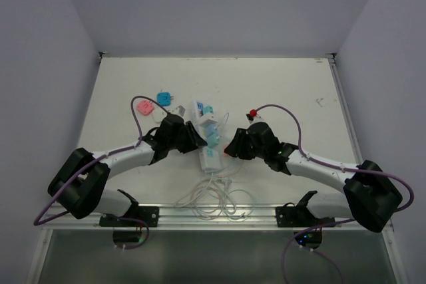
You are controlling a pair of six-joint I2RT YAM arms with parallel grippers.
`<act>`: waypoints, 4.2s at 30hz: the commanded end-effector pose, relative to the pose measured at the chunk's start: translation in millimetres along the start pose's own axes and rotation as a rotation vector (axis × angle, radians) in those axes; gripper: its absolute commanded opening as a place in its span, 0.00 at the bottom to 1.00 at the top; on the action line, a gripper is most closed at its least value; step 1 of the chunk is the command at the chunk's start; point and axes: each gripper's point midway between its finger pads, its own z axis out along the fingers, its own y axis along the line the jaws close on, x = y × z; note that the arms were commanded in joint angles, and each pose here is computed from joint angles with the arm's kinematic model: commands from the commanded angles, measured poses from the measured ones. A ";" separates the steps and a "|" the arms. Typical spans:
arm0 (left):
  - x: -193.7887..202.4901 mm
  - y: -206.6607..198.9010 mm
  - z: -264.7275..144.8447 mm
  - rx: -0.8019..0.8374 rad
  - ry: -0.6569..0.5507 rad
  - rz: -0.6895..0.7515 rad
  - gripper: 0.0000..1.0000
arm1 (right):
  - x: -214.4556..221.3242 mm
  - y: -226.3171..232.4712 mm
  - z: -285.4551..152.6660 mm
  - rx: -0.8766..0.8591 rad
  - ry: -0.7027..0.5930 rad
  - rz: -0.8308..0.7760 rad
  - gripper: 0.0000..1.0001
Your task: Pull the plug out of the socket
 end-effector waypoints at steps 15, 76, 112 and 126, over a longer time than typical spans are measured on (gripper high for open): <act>1.7 32.8 1.5 -0.125 0.005 0.078 0.00 | -24.4 -62.7 -34.1 0.340 -0.150 -0.037 0.55; 20.4 63.3 -8.8 -0.188 0.024 0.066 0.00 | -39.9 25.8 32.7 -0.093 0.023 0.031 0.00; 18.5 52.7 -8.6 -0.148 0.047 0.110 0.00 | -58.3 -89.3 -5.4 0.241 -0.094 0.110 0.52; 19.9 46.7 -5.6 -0.120 0.066 0.126 0.00 | -99.0 -56.5 -42.1 0.208 -0.195 0.045 0.85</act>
